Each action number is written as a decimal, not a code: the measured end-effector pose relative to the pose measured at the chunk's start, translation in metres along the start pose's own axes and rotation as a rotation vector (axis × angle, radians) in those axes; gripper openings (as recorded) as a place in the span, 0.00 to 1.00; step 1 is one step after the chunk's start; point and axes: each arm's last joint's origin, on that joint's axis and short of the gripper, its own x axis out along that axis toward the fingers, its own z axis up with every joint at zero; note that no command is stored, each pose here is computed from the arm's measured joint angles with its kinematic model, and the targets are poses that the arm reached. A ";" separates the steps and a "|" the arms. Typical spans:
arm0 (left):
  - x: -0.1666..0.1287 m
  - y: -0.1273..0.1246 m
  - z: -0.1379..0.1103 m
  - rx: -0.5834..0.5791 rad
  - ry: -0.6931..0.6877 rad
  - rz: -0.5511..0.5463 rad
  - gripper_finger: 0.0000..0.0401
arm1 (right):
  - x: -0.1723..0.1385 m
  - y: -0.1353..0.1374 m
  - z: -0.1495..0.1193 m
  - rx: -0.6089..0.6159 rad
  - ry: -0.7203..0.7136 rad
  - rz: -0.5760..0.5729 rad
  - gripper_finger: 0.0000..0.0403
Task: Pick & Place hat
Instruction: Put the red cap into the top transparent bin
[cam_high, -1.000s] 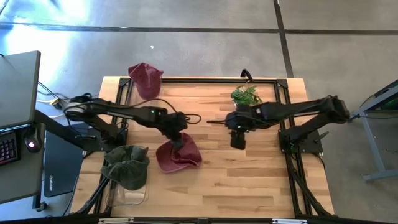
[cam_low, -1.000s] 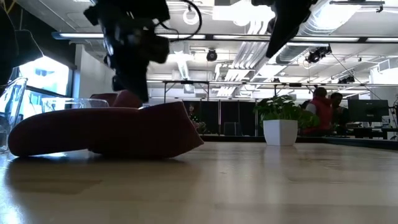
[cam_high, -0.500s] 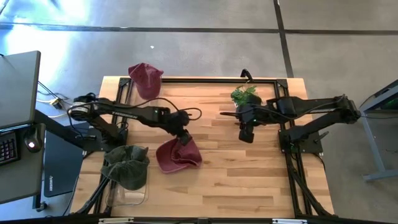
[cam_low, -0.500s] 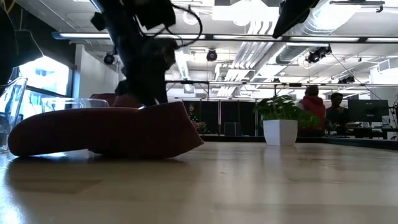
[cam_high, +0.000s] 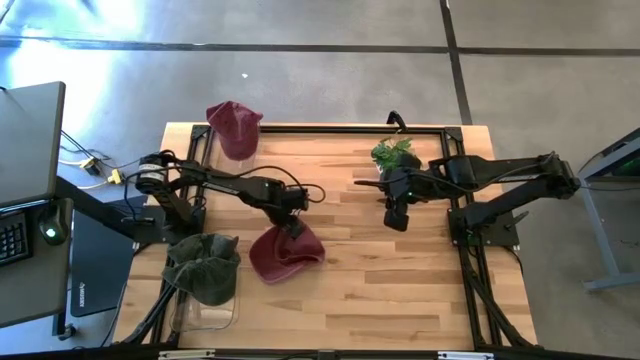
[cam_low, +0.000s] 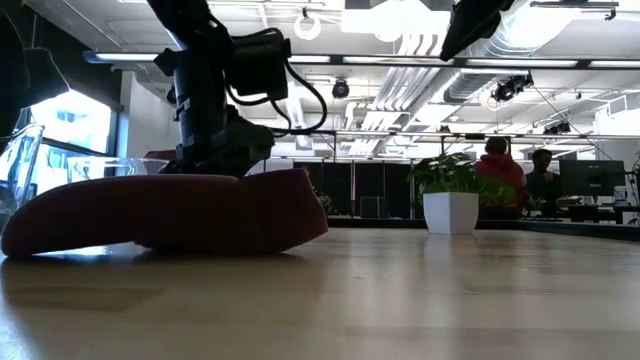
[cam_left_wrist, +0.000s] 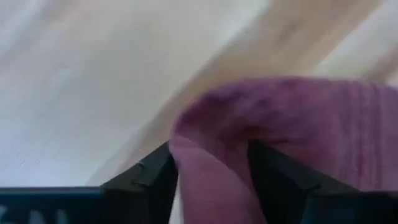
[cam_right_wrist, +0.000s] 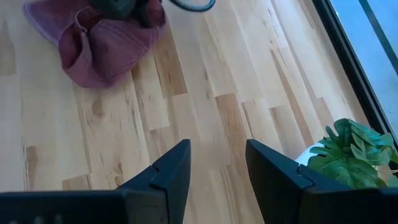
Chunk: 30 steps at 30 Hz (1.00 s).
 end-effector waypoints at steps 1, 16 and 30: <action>0.000 -0.001 0.000 0.016 0.011 -0.019 0.42 | 0.000 0.000 0.000 0.001 -0.003 -0.001 0.37; -0.083 -0.048 0.040 0.592 -0.151 -0.227 0.01 | 0.011 0.005 -0.002 0.091 -0.018 0.082 0.37; -0.150 -0.065 0.062 0.657 -0.358 -0.112 0.00 | 0.107 0.031 -0.061 0.566 -0.466 0.394 0.47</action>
